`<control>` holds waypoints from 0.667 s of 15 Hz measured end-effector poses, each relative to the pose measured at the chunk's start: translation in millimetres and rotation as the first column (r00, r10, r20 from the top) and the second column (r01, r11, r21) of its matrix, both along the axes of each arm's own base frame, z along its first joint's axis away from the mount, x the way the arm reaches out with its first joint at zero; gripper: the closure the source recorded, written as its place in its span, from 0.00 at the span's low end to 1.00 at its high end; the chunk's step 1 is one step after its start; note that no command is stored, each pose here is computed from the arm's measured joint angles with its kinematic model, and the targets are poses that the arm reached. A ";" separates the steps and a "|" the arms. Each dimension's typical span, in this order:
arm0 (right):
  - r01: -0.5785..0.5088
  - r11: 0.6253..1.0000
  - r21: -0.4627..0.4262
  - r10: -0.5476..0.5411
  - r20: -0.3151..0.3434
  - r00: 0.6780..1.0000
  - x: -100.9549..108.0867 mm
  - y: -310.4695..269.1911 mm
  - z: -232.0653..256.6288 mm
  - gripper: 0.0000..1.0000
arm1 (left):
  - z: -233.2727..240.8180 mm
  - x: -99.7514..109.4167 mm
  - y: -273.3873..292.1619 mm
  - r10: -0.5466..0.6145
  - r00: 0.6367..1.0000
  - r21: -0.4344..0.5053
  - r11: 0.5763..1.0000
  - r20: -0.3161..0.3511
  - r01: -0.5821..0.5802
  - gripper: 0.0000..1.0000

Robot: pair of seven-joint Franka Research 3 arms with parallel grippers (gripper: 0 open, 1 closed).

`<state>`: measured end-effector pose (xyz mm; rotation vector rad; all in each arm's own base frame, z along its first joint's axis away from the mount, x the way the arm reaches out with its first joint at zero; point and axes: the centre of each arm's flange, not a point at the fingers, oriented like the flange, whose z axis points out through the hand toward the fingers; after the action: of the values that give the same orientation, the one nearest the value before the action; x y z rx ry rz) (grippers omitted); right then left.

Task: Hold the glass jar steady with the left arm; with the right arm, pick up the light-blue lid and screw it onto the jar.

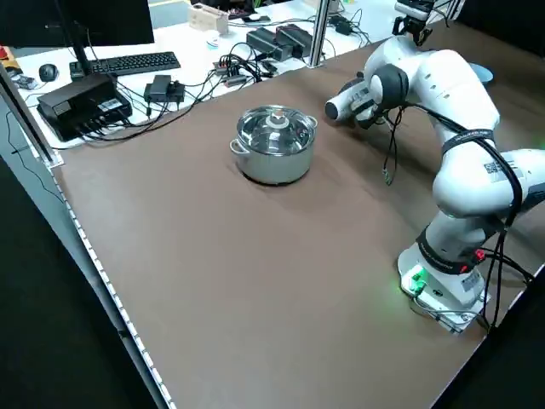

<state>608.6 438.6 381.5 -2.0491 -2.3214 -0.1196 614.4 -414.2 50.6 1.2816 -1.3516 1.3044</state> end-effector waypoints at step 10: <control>0.016 1.000 0.025 -0.017 0.053 0.998 13.1 -2.4 -10.8 0.33 | 0.2 1.3 1.4 0.002 1.000 0.001 1.000 0.001 -0.002 0.04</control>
<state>621.7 436.2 370.6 -2.0787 -2.3213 -0.2045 615.7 -412.8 50.8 1.2838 -1.3522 1.3056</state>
